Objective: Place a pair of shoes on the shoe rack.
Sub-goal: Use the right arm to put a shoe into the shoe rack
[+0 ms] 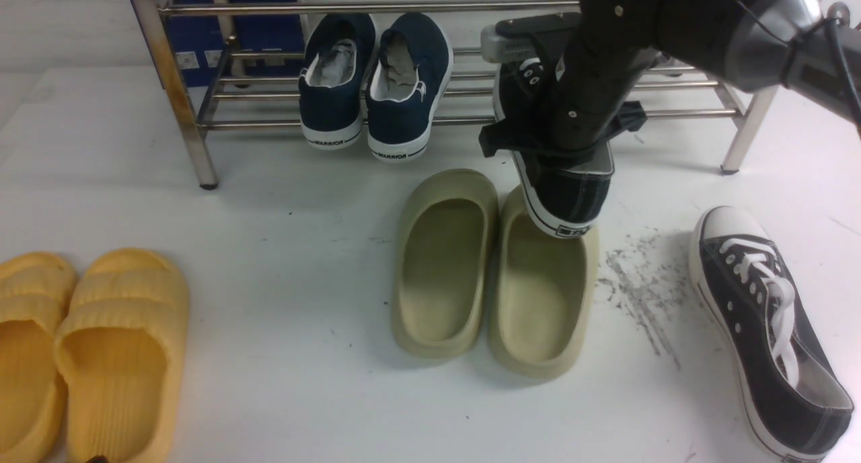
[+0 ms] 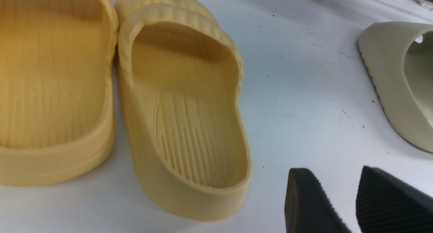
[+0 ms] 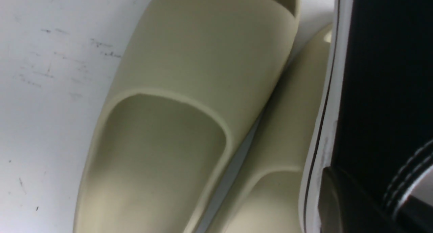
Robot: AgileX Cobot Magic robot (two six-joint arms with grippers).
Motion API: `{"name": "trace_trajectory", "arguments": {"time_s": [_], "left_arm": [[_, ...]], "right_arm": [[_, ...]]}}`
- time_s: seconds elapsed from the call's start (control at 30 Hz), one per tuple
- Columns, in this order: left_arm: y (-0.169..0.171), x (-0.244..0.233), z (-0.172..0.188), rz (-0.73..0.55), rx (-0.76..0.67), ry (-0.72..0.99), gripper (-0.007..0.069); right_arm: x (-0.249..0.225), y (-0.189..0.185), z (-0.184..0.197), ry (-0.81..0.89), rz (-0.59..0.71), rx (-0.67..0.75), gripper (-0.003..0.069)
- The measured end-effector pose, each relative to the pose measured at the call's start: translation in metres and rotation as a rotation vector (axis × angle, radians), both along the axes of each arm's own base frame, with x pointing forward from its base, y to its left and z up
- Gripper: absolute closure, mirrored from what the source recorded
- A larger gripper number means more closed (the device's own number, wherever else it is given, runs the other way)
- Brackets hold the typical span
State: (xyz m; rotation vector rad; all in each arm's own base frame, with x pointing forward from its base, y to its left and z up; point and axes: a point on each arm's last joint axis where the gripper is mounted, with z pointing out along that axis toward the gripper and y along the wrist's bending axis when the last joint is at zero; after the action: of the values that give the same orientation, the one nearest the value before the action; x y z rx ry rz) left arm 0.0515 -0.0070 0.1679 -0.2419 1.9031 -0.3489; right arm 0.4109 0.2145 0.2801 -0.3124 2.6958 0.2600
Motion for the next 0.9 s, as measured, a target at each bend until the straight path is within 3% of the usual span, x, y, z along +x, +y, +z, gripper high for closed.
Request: {"name": "trace_trajectory", "arguments": {"time_s": [0.9], "left_arm": [[0.0,0.0,0.0,0.0,0.0,0.0,0.0386]], "right_arm": [[0.011,-0.004,0.01,-0.031,0.006,0.043,0.0645]]}}
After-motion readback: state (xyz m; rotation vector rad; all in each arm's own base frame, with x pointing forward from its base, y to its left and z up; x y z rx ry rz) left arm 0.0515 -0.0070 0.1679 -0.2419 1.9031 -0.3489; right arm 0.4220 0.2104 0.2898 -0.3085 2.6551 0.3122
